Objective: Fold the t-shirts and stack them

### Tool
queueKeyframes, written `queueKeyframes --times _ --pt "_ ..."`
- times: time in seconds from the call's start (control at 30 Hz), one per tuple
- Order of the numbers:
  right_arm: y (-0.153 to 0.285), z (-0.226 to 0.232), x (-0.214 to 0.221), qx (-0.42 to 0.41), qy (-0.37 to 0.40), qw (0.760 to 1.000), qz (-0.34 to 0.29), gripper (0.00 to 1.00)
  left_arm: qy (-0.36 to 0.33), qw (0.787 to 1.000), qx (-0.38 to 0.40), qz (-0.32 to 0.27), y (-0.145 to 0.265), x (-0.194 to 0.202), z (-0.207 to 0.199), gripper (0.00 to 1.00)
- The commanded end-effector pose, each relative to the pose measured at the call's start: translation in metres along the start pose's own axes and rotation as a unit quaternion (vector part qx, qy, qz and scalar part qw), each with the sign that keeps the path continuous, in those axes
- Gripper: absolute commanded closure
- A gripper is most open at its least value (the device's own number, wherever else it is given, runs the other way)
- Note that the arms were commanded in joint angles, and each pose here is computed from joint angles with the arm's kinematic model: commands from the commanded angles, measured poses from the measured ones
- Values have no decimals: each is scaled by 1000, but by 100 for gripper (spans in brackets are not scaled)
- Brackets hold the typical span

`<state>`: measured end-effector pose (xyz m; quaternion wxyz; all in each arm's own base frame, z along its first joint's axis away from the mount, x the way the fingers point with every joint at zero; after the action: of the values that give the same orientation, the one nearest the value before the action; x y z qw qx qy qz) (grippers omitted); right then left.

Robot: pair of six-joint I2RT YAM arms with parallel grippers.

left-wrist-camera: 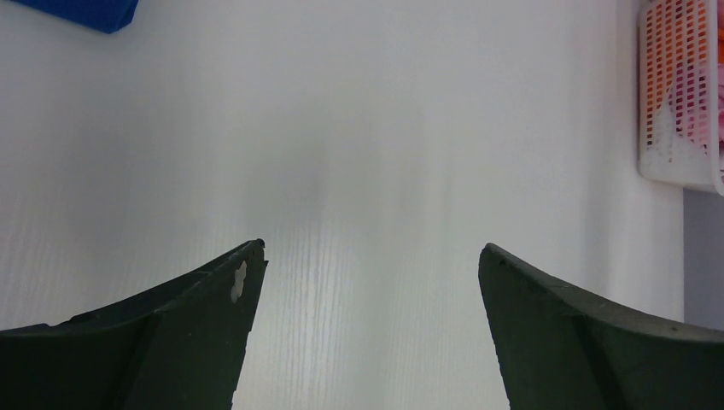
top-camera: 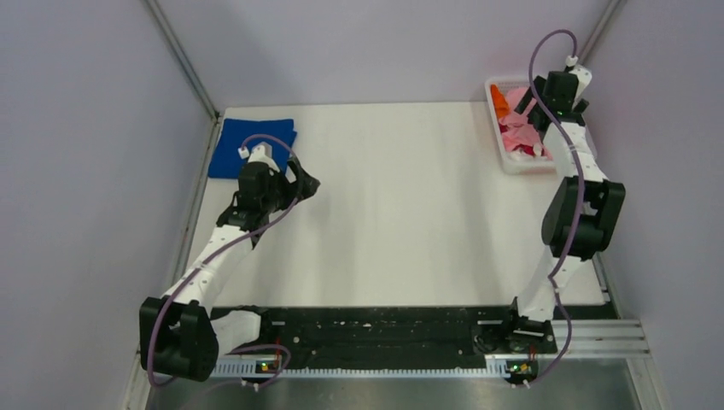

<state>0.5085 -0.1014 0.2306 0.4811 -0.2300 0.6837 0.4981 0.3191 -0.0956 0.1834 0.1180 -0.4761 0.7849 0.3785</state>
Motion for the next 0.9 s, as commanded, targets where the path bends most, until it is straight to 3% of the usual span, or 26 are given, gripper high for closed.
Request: queueKeyframes --times 0.0,0.13,0.2,0.33,0.47,0.87 --pt "-41 13 -5 -19 26 999 10 4 -19 999 24 -28 2 -20 -20 1" --pt "-79 24 -8 -24 40 999 0 10 -25 999 18 -33 4 -24 -21 1" --pt "-95 26 -6 -16 50 999 1 20 -27 999 14 -34 5 -25 -21 1" --pt "-99 21 -19 7 50 999 -16 62 -31 999 8 -41 8 -28 -20 1" --pt "-73 7 -61 36 40 996 -77 95 -31 998 12 -44 11 -29 -21 1" --pt "83 -16 -209 10 12 957 -290 98 -22 996 69 -55 29 -32 -43 1"
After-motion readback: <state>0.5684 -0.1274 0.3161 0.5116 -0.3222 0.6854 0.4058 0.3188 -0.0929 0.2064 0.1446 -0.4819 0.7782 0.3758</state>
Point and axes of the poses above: each gripper's point midway between its finger pads, its own y axis back along the fingers, its own z axis along the line the jaws close on, x = y × z, the point moved 3 cm from there along y, back along the fingers, and after that the axes turned 13 degrees about y, right-handed, at the moved point
